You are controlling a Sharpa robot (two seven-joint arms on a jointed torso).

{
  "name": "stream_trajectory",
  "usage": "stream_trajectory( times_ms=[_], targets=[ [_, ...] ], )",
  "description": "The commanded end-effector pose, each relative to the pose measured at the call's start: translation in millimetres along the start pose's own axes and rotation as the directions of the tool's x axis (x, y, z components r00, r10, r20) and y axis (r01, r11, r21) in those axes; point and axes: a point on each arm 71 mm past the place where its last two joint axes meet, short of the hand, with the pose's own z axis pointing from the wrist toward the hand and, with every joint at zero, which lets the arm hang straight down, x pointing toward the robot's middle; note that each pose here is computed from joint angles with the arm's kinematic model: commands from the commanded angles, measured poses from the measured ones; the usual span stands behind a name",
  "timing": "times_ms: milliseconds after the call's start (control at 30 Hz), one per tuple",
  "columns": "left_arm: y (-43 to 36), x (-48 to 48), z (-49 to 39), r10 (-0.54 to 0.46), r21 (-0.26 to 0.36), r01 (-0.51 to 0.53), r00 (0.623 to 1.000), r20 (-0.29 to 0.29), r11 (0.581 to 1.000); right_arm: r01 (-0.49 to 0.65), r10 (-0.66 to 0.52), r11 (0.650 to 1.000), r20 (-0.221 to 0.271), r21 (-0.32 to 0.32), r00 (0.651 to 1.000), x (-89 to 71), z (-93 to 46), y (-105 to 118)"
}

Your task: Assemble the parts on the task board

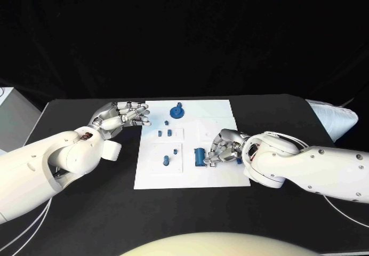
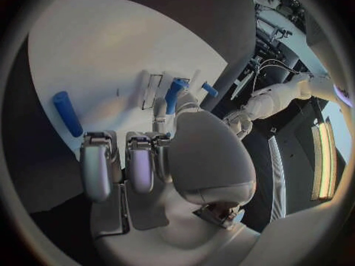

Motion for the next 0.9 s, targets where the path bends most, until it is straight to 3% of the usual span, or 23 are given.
stream_trajectory(
  times_ms=[33, 467, 800, 900],
  targets=[
    [-0.8, 2.1, 0.2, -0.009, 0.005, 0.009, 1.0, -0.014, 1.0, 0.022, -0.022, 1.0, 0.009, 0.001, 1.0, 0.3, -0.2, 0],
    [-0.6, 1.6, 0.1, -0.009, 0.004, 0.009, 1.0, -0.014, 1.0, 0.015, -0.016, 1.0, -0.01, -0.027, 1.0, 3.6, -2.3, 4],
    [-0.6, 1.7, 0.1, -0.009, 0.004, 0.009, 1.0, -0.015, 1.0, -0.064, 0.067, 0.997, 0.074, -0.048, 0.995, -5.3, -4.8, -2],
    [-0.5, 1.6, 0.2, -0.009, 0.004, 0.009, 1.0, -0.015, 1.0, -0.106, 0.11, 0.993, 0.076, -0.054, 0.991, -9.4, -7.1, -7]
  ],
)
